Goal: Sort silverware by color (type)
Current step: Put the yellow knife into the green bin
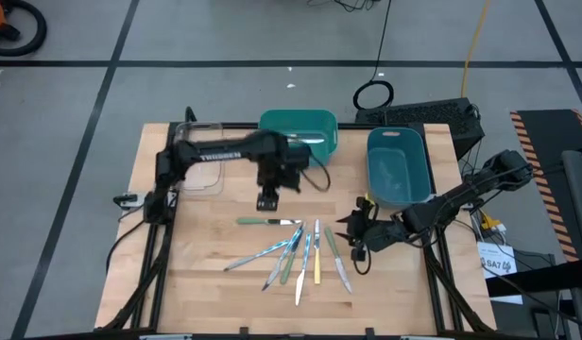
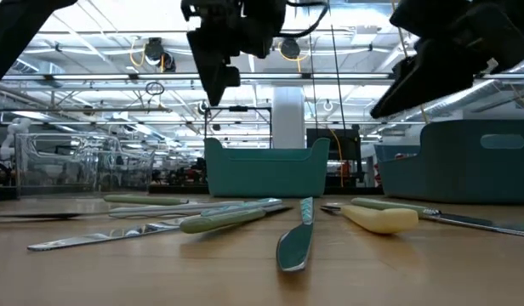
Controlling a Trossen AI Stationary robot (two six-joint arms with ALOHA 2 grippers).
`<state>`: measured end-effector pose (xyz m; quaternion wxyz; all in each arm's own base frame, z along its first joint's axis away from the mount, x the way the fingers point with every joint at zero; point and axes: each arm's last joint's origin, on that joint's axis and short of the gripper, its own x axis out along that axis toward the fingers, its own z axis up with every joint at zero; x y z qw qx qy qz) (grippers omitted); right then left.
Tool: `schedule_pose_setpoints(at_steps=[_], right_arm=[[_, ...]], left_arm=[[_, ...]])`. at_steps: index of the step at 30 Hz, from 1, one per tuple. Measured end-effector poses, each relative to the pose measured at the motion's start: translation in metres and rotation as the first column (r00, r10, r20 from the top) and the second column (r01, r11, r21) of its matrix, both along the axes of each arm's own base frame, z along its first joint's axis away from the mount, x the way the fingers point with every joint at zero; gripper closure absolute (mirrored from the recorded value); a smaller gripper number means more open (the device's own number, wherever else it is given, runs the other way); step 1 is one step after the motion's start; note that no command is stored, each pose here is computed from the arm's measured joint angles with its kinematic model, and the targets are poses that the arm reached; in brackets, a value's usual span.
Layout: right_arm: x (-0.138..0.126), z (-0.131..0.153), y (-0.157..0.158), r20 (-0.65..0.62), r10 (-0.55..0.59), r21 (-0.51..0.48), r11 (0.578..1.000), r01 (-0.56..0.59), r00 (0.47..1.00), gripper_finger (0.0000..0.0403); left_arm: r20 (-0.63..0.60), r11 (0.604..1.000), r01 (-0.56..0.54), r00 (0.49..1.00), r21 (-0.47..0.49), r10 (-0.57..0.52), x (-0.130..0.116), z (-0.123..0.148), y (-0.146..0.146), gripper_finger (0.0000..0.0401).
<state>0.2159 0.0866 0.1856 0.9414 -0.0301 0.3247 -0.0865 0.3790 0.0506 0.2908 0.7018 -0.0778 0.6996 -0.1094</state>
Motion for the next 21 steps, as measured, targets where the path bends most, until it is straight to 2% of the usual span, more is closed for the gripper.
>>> schedule_pose_setpoints(at_steps=[4, 7, 10, 13, 17, 21], right_arm=[[0.002, 0.003, 0.001, 0.028, 0.018, -0.003, 1.0, -0.018, 0.999, 0.0243], [0.004, 0.004, 0.003, 0.05, 0.031, 0.038, 0.999, -0.033, 0.998, 0.0243], [0.005, 0.006, 0.005, 0.07, 0.057, 0.078, 0.995, -0.063, 0.996, 0.0243], [0.007, 0.009, 0.006, 0.109, 0.05, 0.11, 0.992, -0.062, 0.993, 0.0243], [0.017, 0.019, 0.01, 0.134, 0.013, 0.161, 0.986, -0.035, 0.991, 0.0243], [0.041, 0.027, 0.025, 0.132, 0.012, 0.175, 0.984, -0.036, 0.991, 0.0243]], left_arm=[[-0.006, 0.996, 0.092, 0.996, 0.003, -0.092, 0.0, -0.01, -0.041, 0.0199], [0.028, 0.991, 0.134, 0.991, 0.026, -0.134, -0.006, -0.019, -0.072, 0.0199], [0.129, 0.985, 0.112, 0.983, 0.13, -0.129, -0.018, -0.025, -0.102, 0.0199], [0.262, 0.969, 0.028, 0.961, 0.244, -0.093, -0.04, -0.029, -0.127, 0.0199], [0.457, 0.944, -0.103, 0.888, 0.315, -0.055, -0.075, -0.033, -0.158, 0.0199], [0.667, 0.907, -0.235, 0.743, 0.349, -0.064, -0.102, -0.039, -0.186, 0.0199]])
